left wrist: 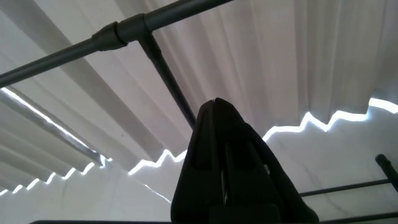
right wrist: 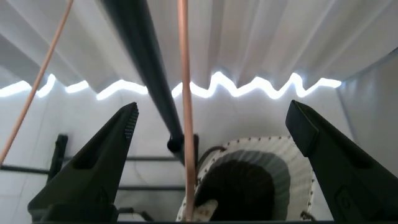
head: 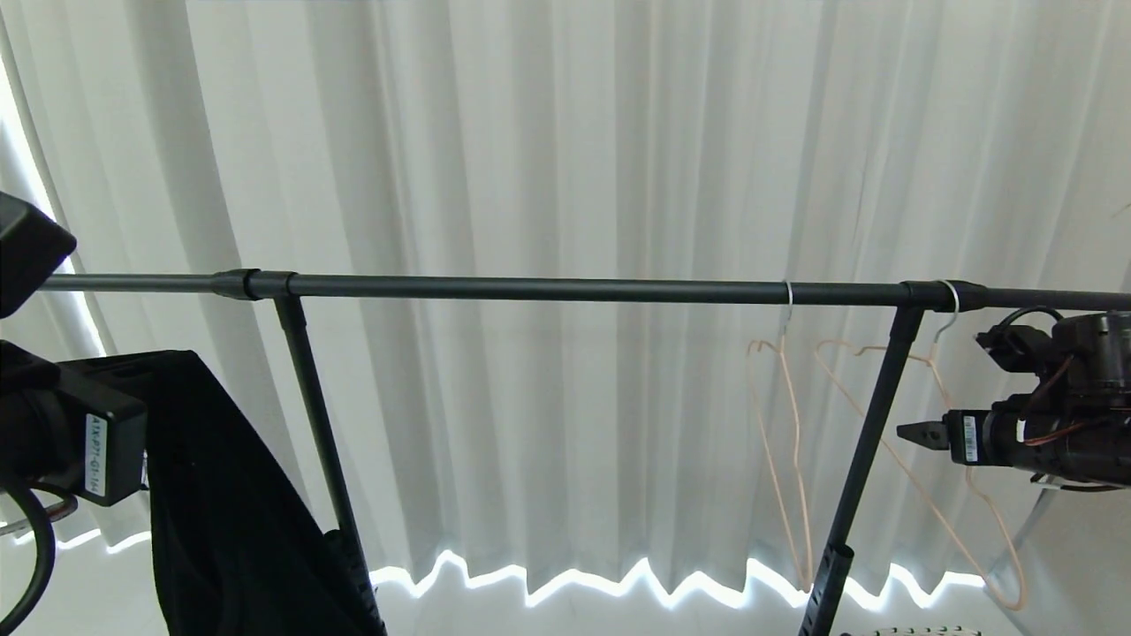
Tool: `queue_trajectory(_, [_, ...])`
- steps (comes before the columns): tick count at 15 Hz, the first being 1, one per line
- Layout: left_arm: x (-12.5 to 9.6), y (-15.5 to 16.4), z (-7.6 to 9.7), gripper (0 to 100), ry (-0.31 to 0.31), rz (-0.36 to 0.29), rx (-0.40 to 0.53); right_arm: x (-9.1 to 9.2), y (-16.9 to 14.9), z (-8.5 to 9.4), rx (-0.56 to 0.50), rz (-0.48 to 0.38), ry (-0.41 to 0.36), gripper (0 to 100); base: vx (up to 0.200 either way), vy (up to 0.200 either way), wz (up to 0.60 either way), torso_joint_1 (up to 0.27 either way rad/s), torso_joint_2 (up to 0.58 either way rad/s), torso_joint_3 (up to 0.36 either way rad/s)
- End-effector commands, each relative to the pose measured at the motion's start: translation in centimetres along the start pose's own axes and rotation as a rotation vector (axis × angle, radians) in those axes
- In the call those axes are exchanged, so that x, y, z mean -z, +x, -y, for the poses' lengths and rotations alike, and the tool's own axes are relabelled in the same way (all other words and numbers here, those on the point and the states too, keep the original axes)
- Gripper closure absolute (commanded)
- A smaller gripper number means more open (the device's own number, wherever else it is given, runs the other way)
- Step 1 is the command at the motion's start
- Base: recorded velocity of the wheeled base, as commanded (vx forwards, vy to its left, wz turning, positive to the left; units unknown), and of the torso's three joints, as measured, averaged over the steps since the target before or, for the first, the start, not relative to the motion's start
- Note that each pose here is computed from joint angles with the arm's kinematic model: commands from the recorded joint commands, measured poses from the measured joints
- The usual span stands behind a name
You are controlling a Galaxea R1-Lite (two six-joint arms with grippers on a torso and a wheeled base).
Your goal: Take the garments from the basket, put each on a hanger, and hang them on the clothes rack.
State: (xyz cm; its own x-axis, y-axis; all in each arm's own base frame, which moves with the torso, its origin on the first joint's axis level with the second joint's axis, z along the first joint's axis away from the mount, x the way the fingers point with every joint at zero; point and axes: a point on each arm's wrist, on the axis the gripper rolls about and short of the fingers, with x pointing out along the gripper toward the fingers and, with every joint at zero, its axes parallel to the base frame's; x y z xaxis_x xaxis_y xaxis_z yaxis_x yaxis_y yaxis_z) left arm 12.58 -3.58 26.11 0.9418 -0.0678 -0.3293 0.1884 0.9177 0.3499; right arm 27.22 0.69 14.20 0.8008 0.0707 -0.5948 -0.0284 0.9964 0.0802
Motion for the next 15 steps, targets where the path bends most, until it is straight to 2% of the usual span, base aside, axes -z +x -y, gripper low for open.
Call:
queue_trajectory(1, [0.0,0.1,0.0,100,0.001,-0.005,0.000,1.5,0.5,0.0,-0.003,-0.057,0.001,0,0.000,0.000,0.00,0.000,0.00,0.000])
queue_trajectory(4, [0.1,0.2,0.1,100,0.002,-0.010,0.002,2.4,0.7,0.0,-0.004,-0.045,0.007,0,0.000,0.000,0.00,0.000,0.00,0.000])
queue_trajectory(7, [0.3,0.1,0.1,100,0.003,-0.012,0.002,2.4,0.8,-0.1,-0.008,-0.039,0.002,0,0.000,0.000,0.00,0.000,0.00,0.000])
queue_trajectory(8, [0.3,0.0,0.1,100,0.002,-0.010,0.002,2.4,0.8,-0.1,-0.011,-0.039,0.001,100,0.000,0.000,0.00,0.000,0.00,0.000])
queue_trajectory(15, [0.3,0.0,0.1,100,0.001,-0.010,0.000,2.1,0.7,-0.2,-0.012,-0.010,-0.003,100,0.000,0.000,0.00,0.000,0.00,0.000])
